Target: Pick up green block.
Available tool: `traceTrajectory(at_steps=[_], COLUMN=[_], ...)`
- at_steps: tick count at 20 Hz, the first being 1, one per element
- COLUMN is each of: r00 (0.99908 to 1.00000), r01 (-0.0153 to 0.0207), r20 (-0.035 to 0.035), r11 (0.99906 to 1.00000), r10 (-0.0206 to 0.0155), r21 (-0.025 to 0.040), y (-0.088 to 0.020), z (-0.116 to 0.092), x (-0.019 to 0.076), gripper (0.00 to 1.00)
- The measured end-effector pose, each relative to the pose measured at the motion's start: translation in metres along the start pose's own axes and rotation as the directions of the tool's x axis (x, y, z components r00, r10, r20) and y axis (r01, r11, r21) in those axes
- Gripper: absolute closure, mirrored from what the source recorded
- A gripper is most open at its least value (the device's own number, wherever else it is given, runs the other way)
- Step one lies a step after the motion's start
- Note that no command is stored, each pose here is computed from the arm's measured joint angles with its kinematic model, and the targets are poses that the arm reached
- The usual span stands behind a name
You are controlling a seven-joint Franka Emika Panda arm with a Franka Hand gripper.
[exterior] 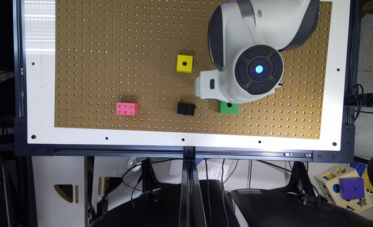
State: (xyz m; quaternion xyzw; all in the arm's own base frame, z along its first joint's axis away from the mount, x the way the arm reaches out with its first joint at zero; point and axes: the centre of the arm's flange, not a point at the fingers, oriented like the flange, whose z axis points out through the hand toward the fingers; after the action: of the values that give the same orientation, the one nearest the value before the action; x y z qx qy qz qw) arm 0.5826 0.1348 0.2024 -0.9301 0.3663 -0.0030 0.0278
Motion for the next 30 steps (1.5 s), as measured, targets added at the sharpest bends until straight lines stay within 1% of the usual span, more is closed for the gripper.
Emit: traceTrajectory(at_steps=[2, 4, 6, 7, 9, 11, 13, 14, 16, 17, 18, 21, 24, 25, 26, 28, 29, 30], r00=[0.999999, 0.999991, 0.999971, 0.999965, 0.999962, 0.999967, 0.999967, 0.99997, 0.999999, 0.999991, 0.999995, 0.999988, 0.999991, 0.999994, 0.999995, 0.999992, 0.999985, 0.999975], r01=[0.0007, 0.0007, 0.0007, 0.0006, -0.0001, -0.0001, 0.0001, -0.0001, -0.0013, -0.0023, -0.003, -0.0044, -0.0041, -0.0036, -0.0029, -0.002, -0.0015, -0.0016], r20=[-0.0015, -0.0042, -0.0076, -0.0083, -0.0087, -0.0081, -0.0081, -0.0078, -0.0001, 0.0035, 0.0004, 0.0021, 0.0013, 0.0005, -0.0008, -0.0035, -0.0051, -0.0068], r11=[0.999978, 0.99992, 0.999792, 0.999739, 0.999667, 0.999642, 0.999595, 0.999598, 0.999802, 0.999847, 0.99979, 0.999813, 0.999787, 0.99975, 0.999683, 0.999514, 0.999399, 0.999257], r10=[-0.0006, -0.0007, -0.0006, -0.0004, 0.0004, 0.0003, 0.0002, 0.0003, 0.0013, 0.0023, 0.003, 0.0044, 0.0041, 0.0036, 0.0029, 0.0021, 0.0017, 0.0018], r21=[0.0066, 0.0126, 0.0204, 0.0228, 0.0258, 0.0268, 0.0285, 0.0283, 0.0198, 0.0173, 0.0203, 0.0188, 0.0202, 0.0221, 0.025, 0.0311, 0.0346, 0.0385], y=[-0.005, -0.009, -0.015, -0.017, -0.02, -0.022, -0.024, -0.024, -0.022, -0.021, -0.023, -0.024, -0.025, -0.027, -0.03, -0.035, -0.038, -0.042], z=[0.0, -0.001, -0.001, -0.001, 0.001, 0.003, 0.003, 0.003, 0.013, 0.023, 0.025, 0.026, 0.026, 0.026, 0.026, 0.026, 0.026, 0.026], x=[0.0016, 0.0035, 0.0064, 0.0078, 0.0102, 0.0109, 0.0111, 0.011, 0.0101, 0.0095, 0.0104, 0.0111, 0.011, 0.0111, 0.0115, 0.0126, 0.0136, 0.0154], gripper=[0.0, 0.0, 0.0, 0.0, 0.0, 0.0, 0.0, 0.0, 0.0, 0.0, 0.0, 0.0, 0.0, 0.0, 0.0, 0.0, 0.0, 1.0])
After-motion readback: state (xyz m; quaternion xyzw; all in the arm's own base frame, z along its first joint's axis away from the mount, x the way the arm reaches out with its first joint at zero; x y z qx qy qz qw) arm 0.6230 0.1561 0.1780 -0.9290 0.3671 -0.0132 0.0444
